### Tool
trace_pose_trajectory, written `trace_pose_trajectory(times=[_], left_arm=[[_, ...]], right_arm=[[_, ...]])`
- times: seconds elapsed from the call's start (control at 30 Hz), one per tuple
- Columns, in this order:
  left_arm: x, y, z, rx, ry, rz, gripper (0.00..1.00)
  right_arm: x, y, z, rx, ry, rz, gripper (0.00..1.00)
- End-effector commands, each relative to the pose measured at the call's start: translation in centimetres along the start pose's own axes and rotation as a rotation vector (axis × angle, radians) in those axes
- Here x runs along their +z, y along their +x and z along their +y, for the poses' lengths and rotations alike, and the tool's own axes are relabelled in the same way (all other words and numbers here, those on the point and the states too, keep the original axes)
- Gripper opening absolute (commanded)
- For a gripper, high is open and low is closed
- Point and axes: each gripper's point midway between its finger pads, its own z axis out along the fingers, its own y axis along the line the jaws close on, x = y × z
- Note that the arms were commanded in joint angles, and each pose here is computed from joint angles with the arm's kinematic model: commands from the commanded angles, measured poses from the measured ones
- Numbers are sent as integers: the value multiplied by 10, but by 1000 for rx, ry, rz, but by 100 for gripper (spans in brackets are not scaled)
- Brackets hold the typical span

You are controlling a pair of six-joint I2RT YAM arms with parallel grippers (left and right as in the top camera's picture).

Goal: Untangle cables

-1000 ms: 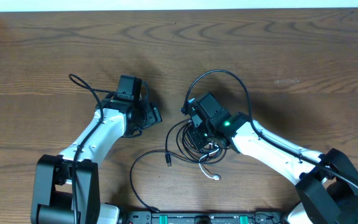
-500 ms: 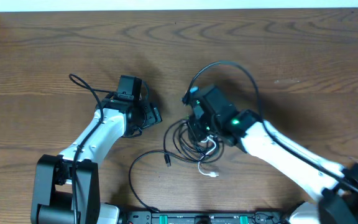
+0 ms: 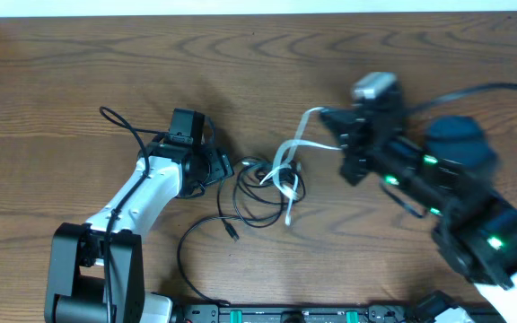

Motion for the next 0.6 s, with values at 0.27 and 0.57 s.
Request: trace_pose_trajectory(times=[0.27, 0.57], left_arm=[[2, 1, 5, -3, -19, 3, 82], [2, 1, 5, -3, -19, 3, 83]], right_arm=[[-77, -6, -122, -3, 639, -31, 1], [-147, -20, -181, 47, 1134, -137, 1]])
